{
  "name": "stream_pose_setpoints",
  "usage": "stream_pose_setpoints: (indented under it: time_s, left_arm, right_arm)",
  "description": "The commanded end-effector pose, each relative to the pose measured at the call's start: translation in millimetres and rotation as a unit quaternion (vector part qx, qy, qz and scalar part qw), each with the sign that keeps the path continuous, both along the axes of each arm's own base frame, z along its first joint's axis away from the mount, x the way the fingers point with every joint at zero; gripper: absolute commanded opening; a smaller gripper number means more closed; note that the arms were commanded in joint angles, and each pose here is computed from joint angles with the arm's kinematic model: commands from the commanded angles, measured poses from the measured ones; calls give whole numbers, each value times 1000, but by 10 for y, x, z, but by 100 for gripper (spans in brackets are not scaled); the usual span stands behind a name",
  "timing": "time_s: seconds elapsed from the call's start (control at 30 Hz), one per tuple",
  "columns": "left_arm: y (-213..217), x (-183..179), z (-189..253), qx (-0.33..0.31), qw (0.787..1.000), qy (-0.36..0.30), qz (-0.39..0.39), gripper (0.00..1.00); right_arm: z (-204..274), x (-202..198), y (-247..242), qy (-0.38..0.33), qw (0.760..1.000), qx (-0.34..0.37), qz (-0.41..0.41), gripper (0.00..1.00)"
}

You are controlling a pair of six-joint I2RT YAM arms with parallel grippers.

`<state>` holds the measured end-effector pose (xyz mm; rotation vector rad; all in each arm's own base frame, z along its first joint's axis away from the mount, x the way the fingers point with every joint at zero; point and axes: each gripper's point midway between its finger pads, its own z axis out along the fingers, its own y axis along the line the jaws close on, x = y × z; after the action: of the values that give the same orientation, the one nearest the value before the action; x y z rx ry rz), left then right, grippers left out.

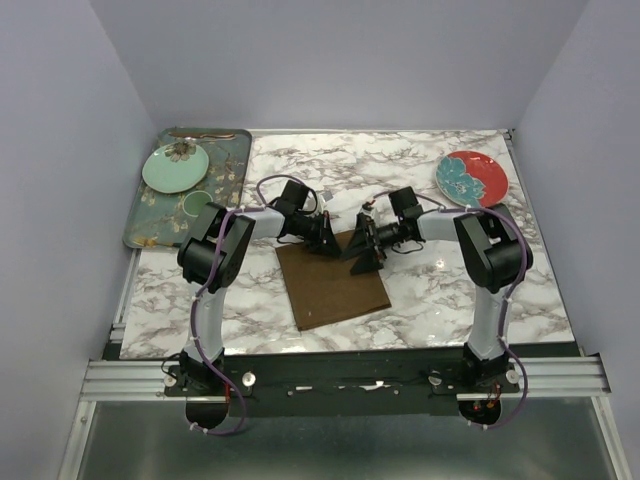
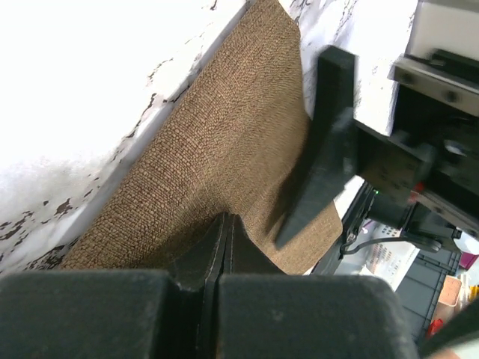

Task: Fold the napkin into a case and place the utensils inside
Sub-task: Smooth out the square-folded napkin at the center of the board.

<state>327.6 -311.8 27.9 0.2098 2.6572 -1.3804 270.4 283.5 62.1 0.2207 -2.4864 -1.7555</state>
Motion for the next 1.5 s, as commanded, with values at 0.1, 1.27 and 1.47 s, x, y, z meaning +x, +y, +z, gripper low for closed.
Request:
stream_pose_setpoints:
  time_s: [0.1,1.27,1.47]
  left_arm:
    - [91,1,-204,30,999,1,10,0]
    - [165,22,-371,52,999,8,12,0]
    - [148,-12,-382,55,998,6,9,0]
  right_arm:
    - [653,-131,205,-51,998,23,22,100]
    - [334,-665,-113,-21,999,9,38,100]
    - [395,-929,-6,-12,998,15,54,100]
